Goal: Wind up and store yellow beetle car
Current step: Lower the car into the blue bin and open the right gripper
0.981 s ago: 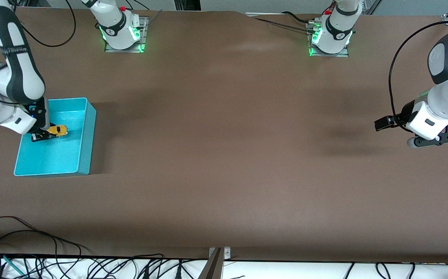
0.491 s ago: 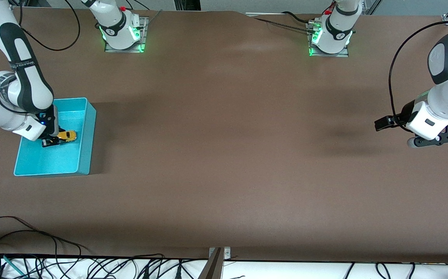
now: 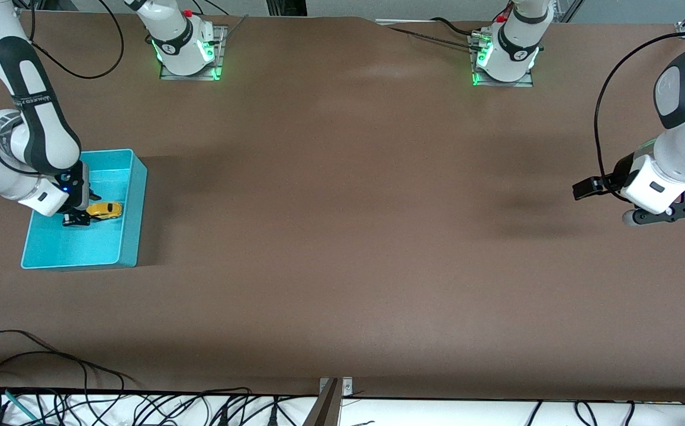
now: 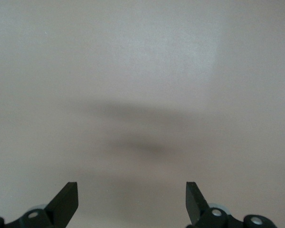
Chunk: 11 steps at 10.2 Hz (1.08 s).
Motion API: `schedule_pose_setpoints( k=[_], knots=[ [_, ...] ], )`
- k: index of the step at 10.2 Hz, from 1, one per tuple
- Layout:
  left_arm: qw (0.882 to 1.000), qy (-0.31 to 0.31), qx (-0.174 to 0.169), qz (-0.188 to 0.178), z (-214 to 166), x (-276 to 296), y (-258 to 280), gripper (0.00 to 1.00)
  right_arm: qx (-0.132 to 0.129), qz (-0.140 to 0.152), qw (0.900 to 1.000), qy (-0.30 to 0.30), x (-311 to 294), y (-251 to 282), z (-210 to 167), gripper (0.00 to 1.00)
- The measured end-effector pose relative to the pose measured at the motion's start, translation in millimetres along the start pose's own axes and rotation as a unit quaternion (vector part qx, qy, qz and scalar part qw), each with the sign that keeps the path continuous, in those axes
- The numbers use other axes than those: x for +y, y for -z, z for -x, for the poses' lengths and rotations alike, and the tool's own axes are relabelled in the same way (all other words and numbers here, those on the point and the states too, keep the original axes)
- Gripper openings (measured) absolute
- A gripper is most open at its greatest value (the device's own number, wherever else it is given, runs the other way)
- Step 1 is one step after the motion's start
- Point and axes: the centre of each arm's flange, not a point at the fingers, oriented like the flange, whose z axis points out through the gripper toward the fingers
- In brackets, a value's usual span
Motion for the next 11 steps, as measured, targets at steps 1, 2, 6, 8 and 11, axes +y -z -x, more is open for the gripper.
schedule_pose_setpoints(
  k=[1,2,6,8,11],
  knots=[
    [1.000,0.000,0.000,0.000,0.0,0.0,0.0,1.00,-0.001,0.002,1.000,0.000,0.9,2.3,0.2,0.90],
    [1.000,0.000,0.000,0.000,0.0,0.0,0.0,1.00,0.000,0.006,1.000,-0.002,2.2,9.4,0.0,1.00],
    [1.000,0.000,0.000,0.000,0.0,0.0,-0.1,1.00,0.020,0.006,0.991,-0.131,-2.7,93.3,-28.1,1.00],
    [1.000,0.000,0.000,0.000,-0.1,0.0,-0.2,1.00,0.025,0.011,0.971,-0.239,-3.5,142.0,-68.1,1.00],
    [1.000,0.000,0.000,0.000,-0.1,0.0,-0.3,1.00,0.028,0.009,0.918,-0.396,-2.1,185.9,-128.1,1.00]
  ],
)
